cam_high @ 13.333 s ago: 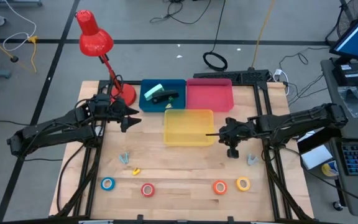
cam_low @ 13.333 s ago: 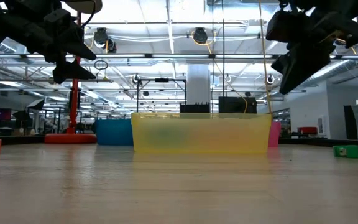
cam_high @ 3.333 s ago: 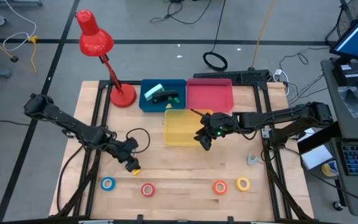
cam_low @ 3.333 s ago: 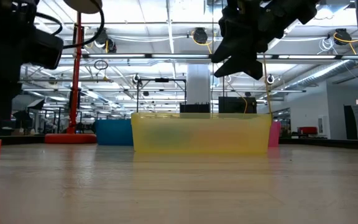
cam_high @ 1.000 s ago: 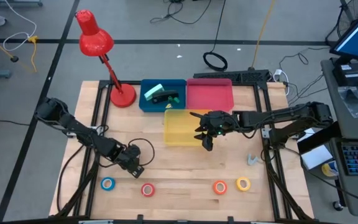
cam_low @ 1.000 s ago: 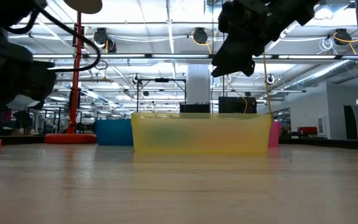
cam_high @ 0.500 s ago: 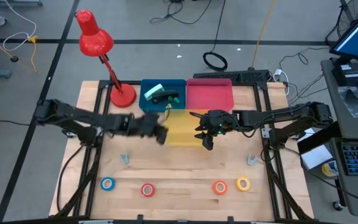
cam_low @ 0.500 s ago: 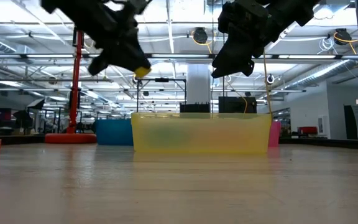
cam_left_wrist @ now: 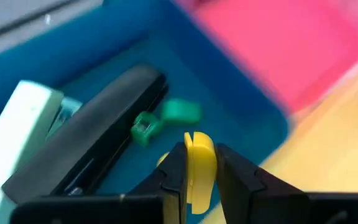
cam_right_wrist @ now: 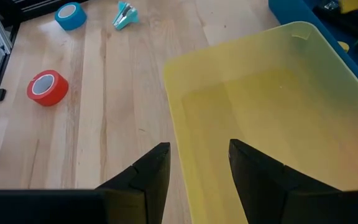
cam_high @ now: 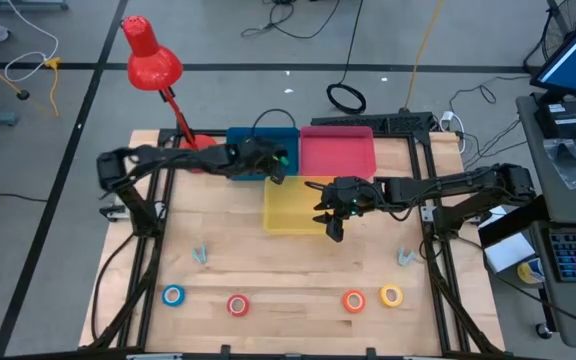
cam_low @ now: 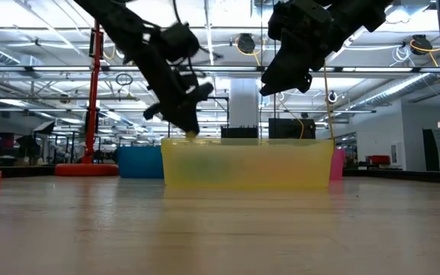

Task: Pick and place Stapler, Stapler remover, tape
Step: Put the yellow stapler into the blue bin, then put the light blue staple remover into the yellow bin

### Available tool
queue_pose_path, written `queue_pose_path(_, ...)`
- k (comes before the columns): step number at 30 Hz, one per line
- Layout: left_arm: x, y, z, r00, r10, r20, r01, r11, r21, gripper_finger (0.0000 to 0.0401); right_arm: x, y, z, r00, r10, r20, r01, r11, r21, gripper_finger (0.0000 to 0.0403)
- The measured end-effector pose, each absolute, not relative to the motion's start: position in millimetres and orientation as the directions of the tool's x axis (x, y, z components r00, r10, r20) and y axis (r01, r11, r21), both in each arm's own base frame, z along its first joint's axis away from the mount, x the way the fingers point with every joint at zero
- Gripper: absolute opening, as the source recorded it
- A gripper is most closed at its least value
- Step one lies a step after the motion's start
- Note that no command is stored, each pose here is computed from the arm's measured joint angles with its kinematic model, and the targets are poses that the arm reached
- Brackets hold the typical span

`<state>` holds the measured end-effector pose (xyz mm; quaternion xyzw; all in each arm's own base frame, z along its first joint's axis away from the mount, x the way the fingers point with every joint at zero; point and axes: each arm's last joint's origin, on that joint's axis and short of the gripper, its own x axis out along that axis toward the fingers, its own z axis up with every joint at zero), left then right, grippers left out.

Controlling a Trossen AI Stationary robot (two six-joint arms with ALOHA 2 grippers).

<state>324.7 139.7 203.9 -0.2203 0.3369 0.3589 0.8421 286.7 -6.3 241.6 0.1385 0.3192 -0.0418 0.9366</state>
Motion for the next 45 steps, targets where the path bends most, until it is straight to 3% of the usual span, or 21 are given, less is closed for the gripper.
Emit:
queue_pose_path(12, 330.7, 164.9, 181.2, 0.298, 0.372, -0.879, -0.708, 0.703, 0.058, 0.0062, 286.5, -14.4, 241.7, 0.793, -0.015, -0.609, 0.196, 0.952, 0.233, 0.0155)
queue_pose_path(18, 323.9, 169.1, 181.9, 0.264, 0.363, -0.894, -0.69, 0.718, 0.088, 0.0067, 286.3, -20.1, 241.9, 0.794, -0.03, -0.607, 0.215, 0.948, 0.235, 0.0155)
queue_pose_path(33, 322.5, 168.6, 185.0, 0.265, 0.364, -0.893, -0.694, 0.715, 0.086, 0.0267, 286.3, -20.3, 241.9, 0.794, -0.031, -0.607, 0.221, 0.945, 0.241, 0.0155)
queue_pose_path(39, 307.9, 154.4, 212.3, 0.296, 0.275, -0.915, -0.717, 0.697, -0.023, 0.0298, 286.3, -20.0, 241.8, 0.794, -0.03, -0.607, 0.22, 0.945, 0.241, 0.0155)
queue_pose_path(45, 287.6, 103.2, 249.5, 0.267, 0.194, -0.944, -0.725, 0.686, -0.065, 0.0295, 286.3, -19.9, 241.8, 0.794, -0.029, -0.607, 0.219, 0.945, 0.241, 0.0155)
